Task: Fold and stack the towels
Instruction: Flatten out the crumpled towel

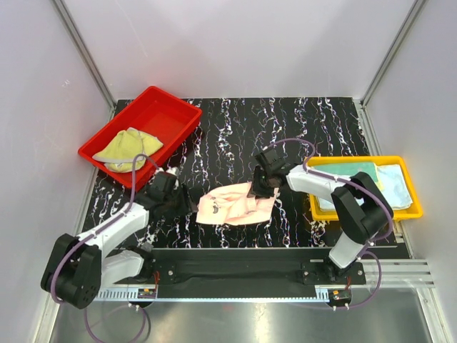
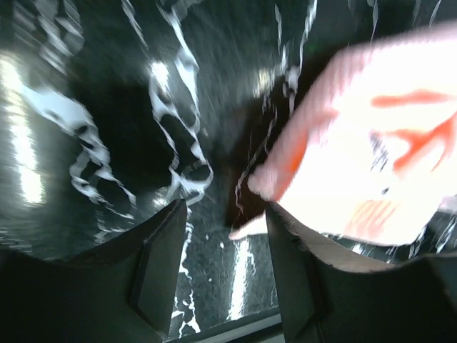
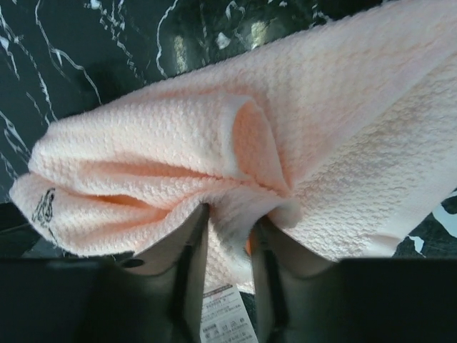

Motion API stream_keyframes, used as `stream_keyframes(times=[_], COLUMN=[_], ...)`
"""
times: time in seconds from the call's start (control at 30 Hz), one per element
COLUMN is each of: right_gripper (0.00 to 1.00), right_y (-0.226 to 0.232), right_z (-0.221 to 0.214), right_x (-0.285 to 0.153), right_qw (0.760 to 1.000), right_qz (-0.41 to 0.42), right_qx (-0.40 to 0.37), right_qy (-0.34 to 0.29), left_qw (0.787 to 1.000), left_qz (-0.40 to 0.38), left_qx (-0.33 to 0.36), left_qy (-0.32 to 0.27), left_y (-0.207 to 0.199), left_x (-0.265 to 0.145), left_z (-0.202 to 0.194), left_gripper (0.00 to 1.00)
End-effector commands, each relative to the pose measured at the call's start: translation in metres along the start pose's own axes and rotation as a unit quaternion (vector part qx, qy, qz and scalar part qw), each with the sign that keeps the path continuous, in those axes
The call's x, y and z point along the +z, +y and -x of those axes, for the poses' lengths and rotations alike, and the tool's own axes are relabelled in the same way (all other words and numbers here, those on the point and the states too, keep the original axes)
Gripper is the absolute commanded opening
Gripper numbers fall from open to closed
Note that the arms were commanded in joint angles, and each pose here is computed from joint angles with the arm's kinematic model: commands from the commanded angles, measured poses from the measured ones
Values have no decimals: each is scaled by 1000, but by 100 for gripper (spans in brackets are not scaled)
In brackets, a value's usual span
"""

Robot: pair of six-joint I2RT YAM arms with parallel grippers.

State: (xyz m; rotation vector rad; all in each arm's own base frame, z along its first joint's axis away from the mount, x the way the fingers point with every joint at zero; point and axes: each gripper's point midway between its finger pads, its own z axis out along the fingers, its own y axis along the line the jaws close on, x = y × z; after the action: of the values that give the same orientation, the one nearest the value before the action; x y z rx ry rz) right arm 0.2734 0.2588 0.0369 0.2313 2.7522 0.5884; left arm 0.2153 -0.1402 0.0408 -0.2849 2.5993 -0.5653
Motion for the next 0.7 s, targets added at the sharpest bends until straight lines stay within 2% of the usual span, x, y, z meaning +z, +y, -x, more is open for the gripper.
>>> stream_keyframes(times=[0.0,0.1,0.27,0.33,0.53,0.63,0.67], right_gripper=[39,45,47,48,49,49,50], right_y=[14,14,9,5,4,4,5], right_z=[-3,-9,-16,-17,-18,-15,-15], right_x=[-14,-26,-39,-40,-49,-55,-58], right_qw=[998,997,997,997,997,997,997], right_qz=[44,61,63,58,59,57,58], right_qx=[-36,-46,-50,-47,-45,-51,-54], right_qy=[7,8,4,3,-4,-11,-12], left_qw=[999,999,998,997,999,998,998], left_qz=[-39,-45,-64,-72,-25,-34,-42], left_qx=[4,-1,5,6,-9,-11,-13], left_qy=[0,5,8,15,45,48,47], left_y=[-14,-8,-10,-12,7,3,-1], left_x=[8,9,11,12,14,11,9], left_z=[-11,-24,-30,-33,-48,-49,-48], left_gripper=[53,52,51,47,39,26,14])
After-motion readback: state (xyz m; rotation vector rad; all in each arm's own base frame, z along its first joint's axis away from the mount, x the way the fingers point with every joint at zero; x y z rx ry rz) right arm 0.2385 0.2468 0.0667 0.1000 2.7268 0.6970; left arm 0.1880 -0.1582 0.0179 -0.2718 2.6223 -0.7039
